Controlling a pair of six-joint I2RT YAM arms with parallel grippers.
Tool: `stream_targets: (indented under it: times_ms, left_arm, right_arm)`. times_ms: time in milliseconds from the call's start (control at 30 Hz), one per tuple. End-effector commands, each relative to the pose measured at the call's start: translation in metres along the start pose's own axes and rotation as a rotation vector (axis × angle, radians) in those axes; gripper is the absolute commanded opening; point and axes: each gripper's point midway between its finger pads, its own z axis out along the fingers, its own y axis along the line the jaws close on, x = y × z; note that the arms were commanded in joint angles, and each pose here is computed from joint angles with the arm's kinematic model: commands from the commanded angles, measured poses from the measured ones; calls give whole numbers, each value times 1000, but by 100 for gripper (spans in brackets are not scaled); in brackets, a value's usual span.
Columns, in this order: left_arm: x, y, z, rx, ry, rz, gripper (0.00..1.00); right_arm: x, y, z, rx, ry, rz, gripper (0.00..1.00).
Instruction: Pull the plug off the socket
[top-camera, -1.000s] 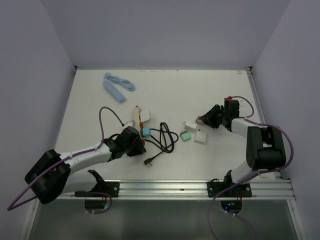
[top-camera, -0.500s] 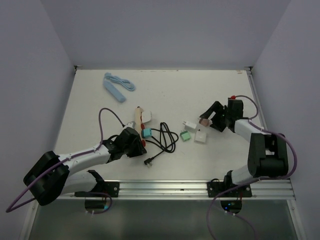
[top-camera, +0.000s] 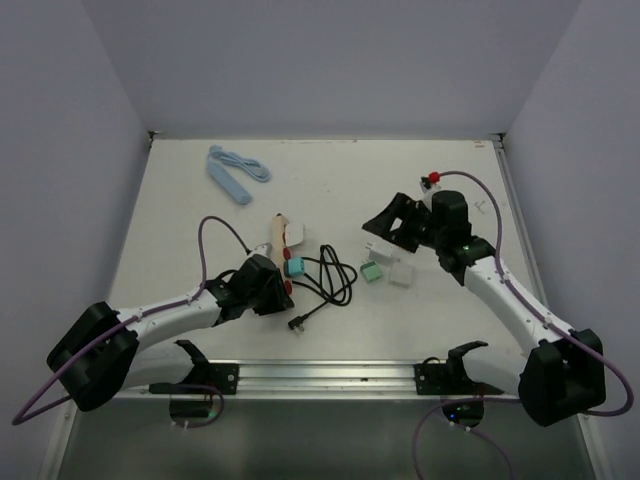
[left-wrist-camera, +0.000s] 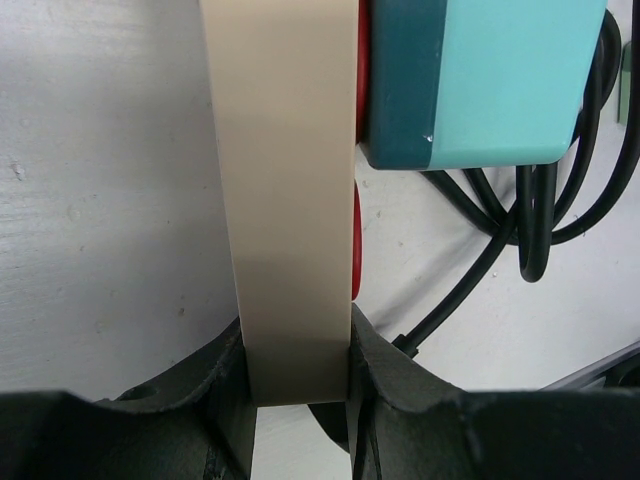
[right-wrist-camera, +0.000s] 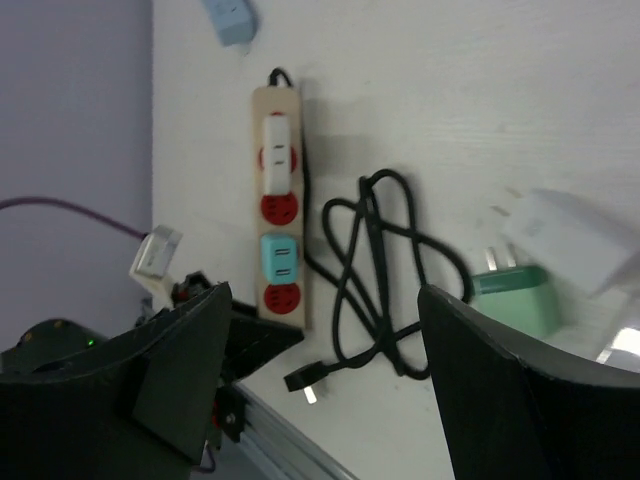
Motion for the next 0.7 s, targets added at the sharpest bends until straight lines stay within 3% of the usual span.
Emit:
stream_targets:
  times_ms: [0,100,433,667]
  left_arm:
    - [-5,-20,-4,97,-12,36,0]
    - [-5,-21,-5,109,-14,35,0]
    - [3,-24,-6,150,12,35,0]
    - [0,-29,-7,163,7,29,0]
  right_arm:
    - [28,42,9,-114,45,43,78]
    - [67,64,25,-167,116,3,77]
    - [129,87,80,-174,237,-49,77]
    - [157,86,110,-183,311,-42,66]
